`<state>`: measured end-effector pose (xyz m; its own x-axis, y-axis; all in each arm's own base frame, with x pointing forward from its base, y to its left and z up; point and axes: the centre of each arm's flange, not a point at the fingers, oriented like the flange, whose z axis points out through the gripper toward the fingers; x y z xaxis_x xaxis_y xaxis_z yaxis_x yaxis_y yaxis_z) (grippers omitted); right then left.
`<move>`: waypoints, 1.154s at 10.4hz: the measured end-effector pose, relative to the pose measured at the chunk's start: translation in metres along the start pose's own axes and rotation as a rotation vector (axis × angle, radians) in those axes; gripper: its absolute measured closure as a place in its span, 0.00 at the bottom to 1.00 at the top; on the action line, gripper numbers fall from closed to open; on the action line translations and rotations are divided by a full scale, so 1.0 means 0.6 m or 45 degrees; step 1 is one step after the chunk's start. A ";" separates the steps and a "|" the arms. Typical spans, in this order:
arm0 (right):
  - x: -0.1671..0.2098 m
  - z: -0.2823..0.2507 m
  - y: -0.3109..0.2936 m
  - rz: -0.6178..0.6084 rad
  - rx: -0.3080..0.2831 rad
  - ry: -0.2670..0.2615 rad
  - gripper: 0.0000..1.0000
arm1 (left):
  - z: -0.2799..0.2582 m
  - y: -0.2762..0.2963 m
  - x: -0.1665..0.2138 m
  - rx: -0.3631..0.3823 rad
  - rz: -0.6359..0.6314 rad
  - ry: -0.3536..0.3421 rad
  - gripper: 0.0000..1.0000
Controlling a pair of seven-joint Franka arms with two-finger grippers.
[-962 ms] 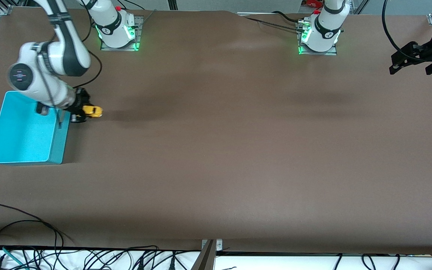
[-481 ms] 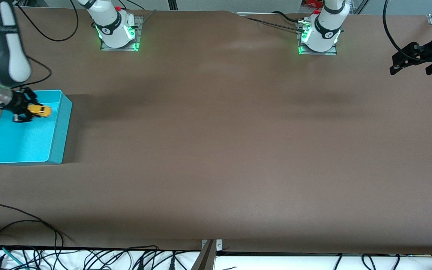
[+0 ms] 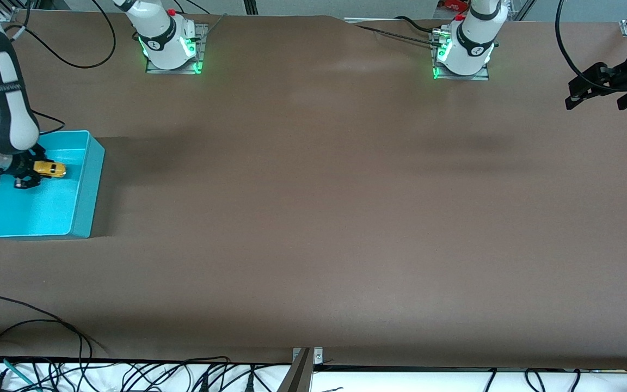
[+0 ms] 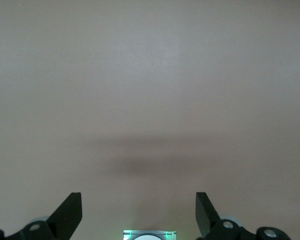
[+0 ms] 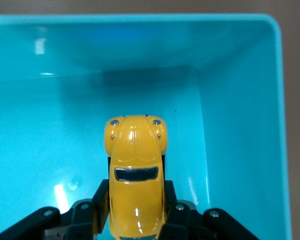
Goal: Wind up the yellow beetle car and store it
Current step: 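Lift the car with the right gripper and carry it over the box, then lower the car into the blue box and open the right gripper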
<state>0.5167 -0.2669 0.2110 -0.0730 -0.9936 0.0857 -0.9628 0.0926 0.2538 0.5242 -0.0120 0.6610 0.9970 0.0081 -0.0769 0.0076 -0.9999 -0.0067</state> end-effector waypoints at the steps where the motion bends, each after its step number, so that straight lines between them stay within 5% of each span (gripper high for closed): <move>1: 0.002 0.036 -0.006 0.008 -0.007 0.003 0.54 | 0.001 0.000 0.001 0.000 0.000 -0.001 0.00; 3: 0.006 0.035 -0.013 0.011 0.009 0.005 0.47 | 0.001 0.000 0.001 0.000 0.000 -0.001 0.00; 6: -0.005 0.013 -0.020 -0.005 0.009 -0.009 0.04 | 0.001 -0.002 0.001 0.000 -0.003 -0.001 0.00; 12: -0.052 -0.291 0.005 -0.292 -0.037 -0.118 0.00 | 0.000 -0.004 0.001 -0.001 -0.005 0.000 0.00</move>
<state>0.5618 -0.2242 0.3771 0.1218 -0.9904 -0.0656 -0.9492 -0.1355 0.2838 0.5248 -0.0099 0.6609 0.9970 0.0121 -0.0769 0.0116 -0.9999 -0.0065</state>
